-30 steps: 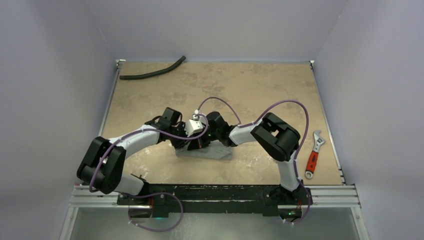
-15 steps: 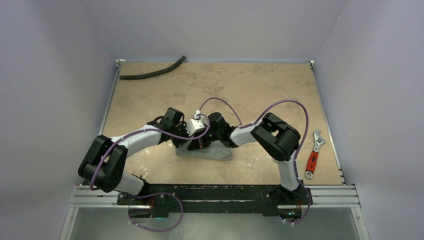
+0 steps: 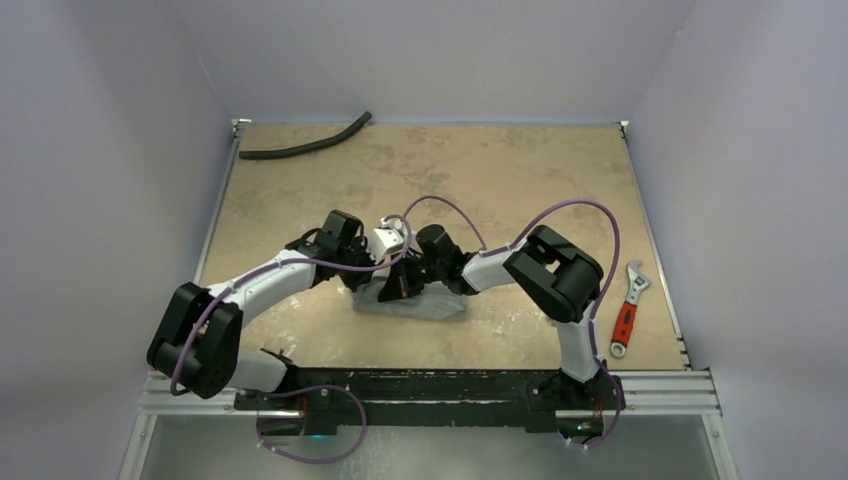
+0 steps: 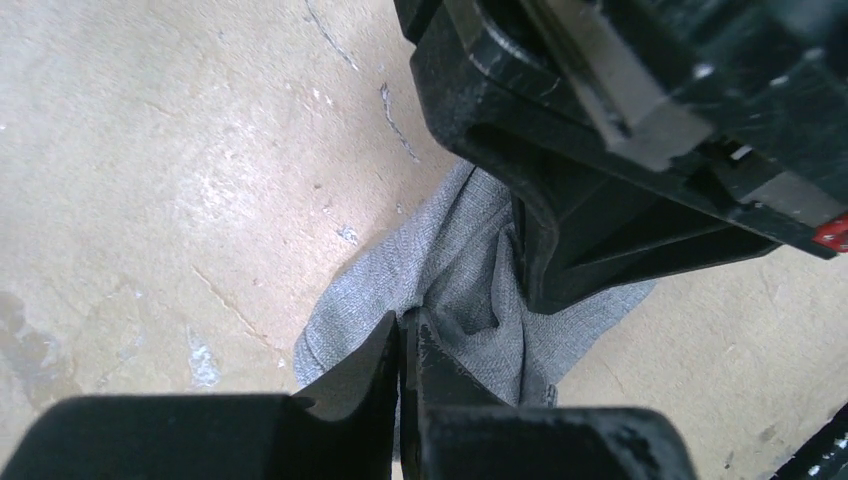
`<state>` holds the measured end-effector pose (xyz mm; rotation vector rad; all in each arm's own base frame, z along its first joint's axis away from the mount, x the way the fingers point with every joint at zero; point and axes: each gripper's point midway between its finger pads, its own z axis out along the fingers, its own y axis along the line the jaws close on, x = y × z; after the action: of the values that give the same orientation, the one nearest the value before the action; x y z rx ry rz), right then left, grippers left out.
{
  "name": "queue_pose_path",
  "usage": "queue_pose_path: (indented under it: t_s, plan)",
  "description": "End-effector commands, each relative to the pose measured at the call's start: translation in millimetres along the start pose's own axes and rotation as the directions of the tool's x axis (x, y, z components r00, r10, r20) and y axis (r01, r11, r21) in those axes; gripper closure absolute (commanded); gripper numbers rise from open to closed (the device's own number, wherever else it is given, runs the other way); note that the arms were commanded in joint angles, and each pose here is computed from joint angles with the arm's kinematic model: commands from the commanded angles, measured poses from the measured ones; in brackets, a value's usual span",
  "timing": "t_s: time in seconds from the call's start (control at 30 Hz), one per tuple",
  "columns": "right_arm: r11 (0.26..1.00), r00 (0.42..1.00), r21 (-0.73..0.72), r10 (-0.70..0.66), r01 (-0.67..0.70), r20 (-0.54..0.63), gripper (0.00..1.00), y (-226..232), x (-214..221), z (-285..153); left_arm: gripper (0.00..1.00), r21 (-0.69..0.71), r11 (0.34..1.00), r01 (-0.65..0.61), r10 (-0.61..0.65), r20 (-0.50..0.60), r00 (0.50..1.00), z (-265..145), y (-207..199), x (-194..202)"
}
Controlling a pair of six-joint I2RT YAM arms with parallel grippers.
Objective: Fold the napkin into a case and place the utensils inside
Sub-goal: Stuff the top corner of the smaller-rectangle-folded napkin into the folded napkin.
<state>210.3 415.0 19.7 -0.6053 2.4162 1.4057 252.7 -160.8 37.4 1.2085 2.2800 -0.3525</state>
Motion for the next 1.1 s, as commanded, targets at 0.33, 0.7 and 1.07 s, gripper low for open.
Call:
queue_pose_path:
  t_s: [0.33, 0.7, 1.07]
  plan:
    - [0.967, 0.988, 0.241, 0.112, -0.083, -0.109, 0.97, -47, 27, -17, 1.0, 0.029, 1.0, -0.011, 0.009, 0.063, 0.998, -12, -6, -15]
    - [0.987, 0.989, 0.122, 0.119, -0.108, -0.092, 0.98, -7, -5, -9, 1.0, 0.099, 0.995, -0.006, -0.005, 0.103, 0.995, -15, -20, -22]
    - [0.973, 0.979, 0.112, 0.203, -0.201, -0.003, 1.0, -8, -30, 9, 1.0, 0.078, 0.994, -0.075, 0.071, 0.053, 0.996, -12, -19, -1]
